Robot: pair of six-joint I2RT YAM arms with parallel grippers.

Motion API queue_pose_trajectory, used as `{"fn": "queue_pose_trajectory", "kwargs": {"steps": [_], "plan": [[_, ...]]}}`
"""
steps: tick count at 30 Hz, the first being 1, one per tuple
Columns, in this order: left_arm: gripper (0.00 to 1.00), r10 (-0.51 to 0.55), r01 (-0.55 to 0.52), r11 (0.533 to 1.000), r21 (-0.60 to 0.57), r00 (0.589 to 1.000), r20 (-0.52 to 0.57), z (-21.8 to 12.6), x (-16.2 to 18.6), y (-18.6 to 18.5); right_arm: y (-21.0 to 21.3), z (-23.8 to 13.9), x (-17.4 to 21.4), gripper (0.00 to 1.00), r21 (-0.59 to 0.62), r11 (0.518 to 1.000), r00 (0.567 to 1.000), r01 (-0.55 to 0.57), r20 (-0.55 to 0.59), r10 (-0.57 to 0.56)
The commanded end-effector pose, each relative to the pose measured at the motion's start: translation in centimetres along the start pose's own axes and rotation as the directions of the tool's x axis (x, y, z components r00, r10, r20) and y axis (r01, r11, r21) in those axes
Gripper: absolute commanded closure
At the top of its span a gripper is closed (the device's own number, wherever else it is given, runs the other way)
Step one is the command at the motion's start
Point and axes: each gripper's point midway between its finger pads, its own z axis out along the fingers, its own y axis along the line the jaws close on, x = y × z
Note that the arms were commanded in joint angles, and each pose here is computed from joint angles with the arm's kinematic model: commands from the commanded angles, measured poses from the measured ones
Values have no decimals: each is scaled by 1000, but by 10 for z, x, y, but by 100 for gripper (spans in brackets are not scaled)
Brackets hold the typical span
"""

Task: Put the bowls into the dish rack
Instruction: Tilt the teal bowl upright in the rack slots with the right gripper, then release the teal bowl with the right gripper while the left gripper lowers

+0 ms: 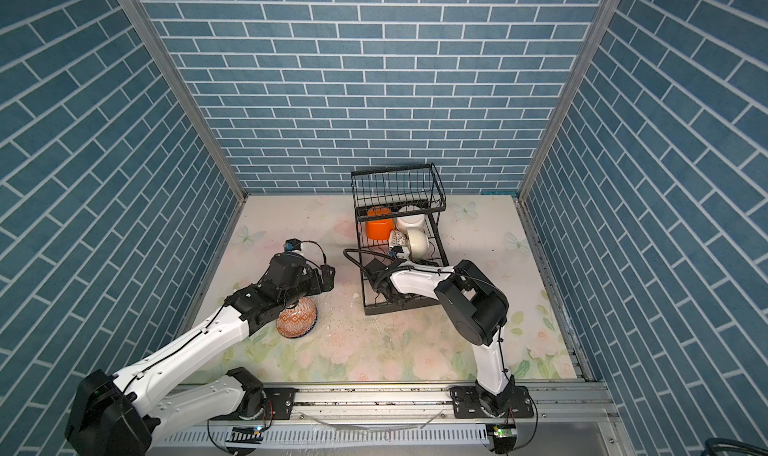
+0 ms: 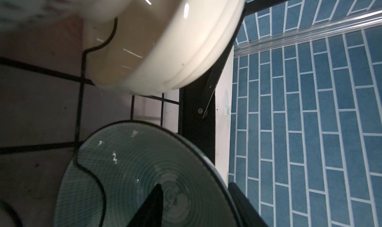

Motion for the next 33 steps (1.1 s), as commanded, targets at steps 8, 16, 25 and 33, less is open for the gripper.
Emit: {"fn": "queue_pose_trajectory", "kwargs": {"steps": [8,16,25,33], "plan": [[0,8,-8,999,-36,1000,-6,-1,5,12,-17,-17,-14,30,-70,994,995,-84,39,87],[0,11,-11,999,-46,1000,-5,-3,4,14,-28,-31,-26,17,-153,979,986,-133,83,147],[0,11,-12,998,-67,1000,-15,-4,5,18,-29,-57,-37,16,-369,913,958,-172,155,243],[0,19,-23,994,-108,999,-41,-6,6,24,-28,-82,-46,18,-527,835,937,-161,185,297]]}}
